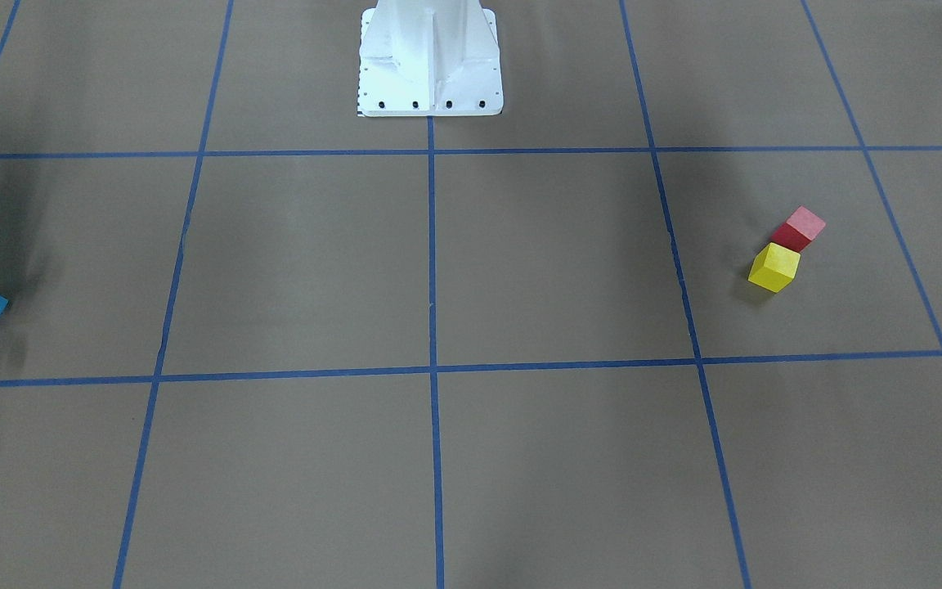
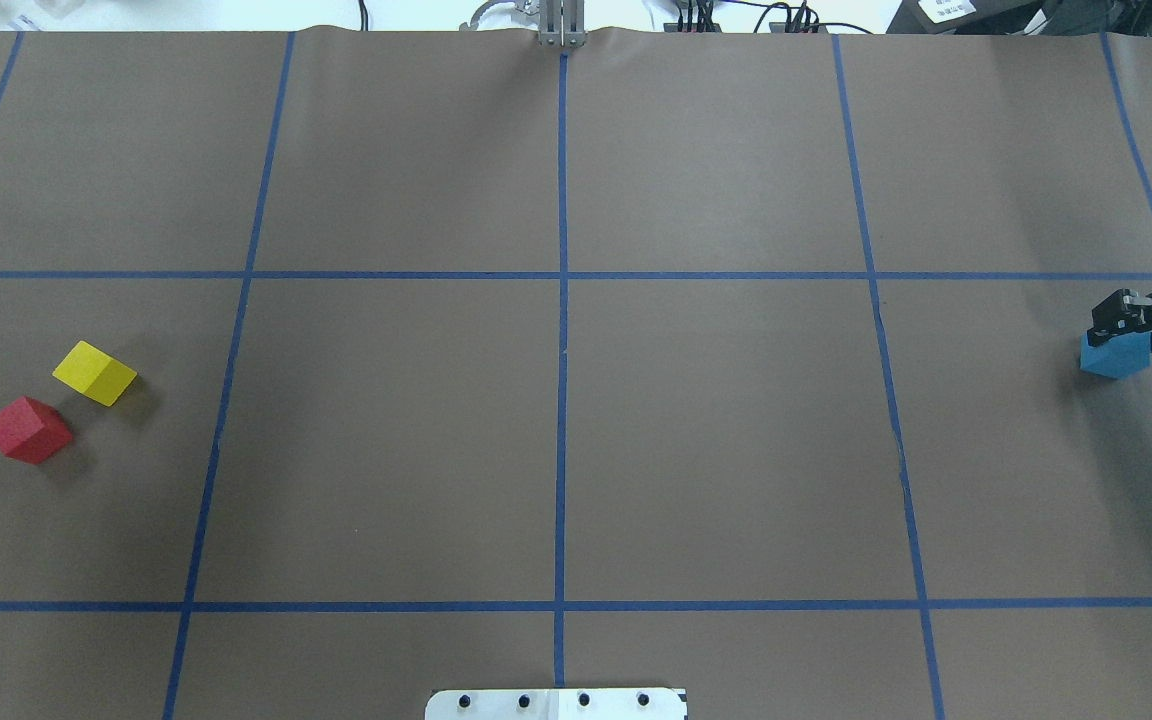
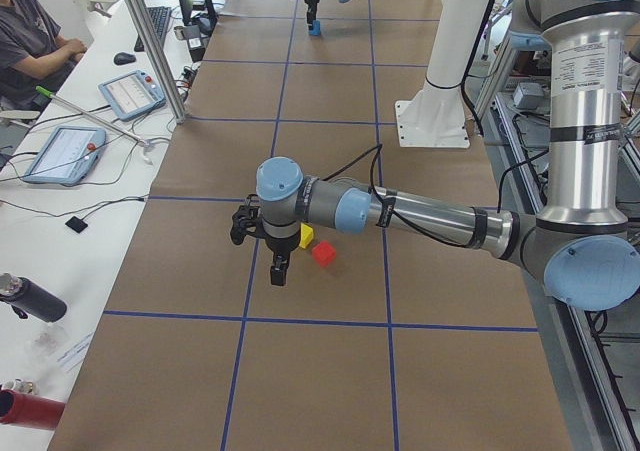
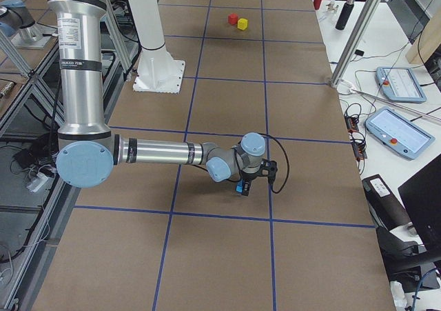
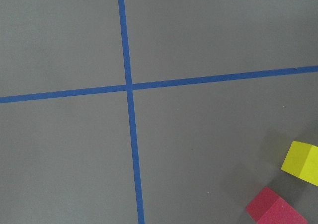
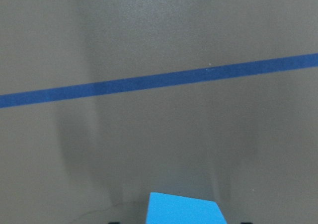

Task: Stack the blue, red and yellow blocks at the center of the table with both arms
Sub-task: 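Lower the right gripper onto the blue cube and close it, then carry the blue cube with the right gripper to the table center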

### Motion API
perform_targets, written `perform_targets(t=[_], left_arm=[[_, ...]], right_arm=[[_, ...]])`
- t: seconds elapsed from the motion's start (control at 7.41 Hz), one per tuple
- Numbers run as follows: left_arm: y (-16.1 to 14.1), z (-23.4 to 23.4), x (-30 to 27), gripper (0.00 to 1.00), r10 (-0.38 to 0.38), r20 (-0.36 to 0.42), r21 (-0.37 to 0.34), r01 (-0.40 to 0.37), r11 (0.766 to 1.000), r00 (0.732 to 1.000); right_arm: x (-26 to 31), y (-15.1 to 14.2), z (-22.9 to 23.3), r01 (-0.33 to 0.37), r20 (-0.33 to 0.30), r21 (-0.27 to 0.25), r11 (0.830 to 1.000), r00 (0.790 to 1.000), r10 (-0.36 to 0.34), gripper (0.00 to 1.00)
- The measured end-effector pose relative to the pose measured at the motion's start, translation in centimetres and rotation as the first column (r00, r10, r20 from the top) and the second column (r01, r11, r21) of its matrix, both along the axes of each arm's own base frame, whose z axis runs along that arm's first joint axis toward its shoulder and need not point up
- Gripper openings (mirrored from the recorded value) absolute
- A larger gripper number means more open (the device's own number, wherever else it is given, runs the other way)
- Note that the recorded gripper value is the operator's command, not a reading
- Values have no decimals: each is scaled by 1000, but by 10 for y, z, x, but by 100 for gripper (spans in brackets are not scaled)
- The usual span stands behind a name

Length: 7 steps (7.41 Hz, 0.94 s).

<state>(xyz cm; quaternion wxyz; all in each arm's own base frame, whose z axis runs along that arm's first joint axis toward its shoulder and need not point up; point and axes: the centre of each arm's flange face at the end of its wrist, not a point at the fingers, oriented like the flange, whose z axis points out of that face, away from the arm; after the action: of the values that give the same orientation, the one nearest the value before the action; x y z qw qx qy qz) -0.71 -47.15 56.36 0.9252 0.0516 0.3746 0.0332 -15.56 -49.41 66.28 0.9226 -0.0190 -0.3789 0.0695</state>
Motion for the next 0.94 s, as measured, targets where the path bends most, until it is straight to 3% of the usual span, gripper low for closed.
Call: perform_targets(t=[0.13, 0.4, 0.94], left_arm=[[0, -1, 0, 100, 0, -1, 2, 0, 1000, 1000], [0, -3, 0, 99, -1, -3, 4, 1, 1000, 1000], [-3, -10, 9, 99, 9, -8, 11, -8, 1000, 1000]], right_arm=[[-1, -1, -5, -6, 8, -2, 1000, 1000, 6, 0], [-20, -19, -51, -88, 63, -48, 995, 994, 91, 0], [-184, -53, -231, -135, 196, -59, 989, 970, 144, 0]])
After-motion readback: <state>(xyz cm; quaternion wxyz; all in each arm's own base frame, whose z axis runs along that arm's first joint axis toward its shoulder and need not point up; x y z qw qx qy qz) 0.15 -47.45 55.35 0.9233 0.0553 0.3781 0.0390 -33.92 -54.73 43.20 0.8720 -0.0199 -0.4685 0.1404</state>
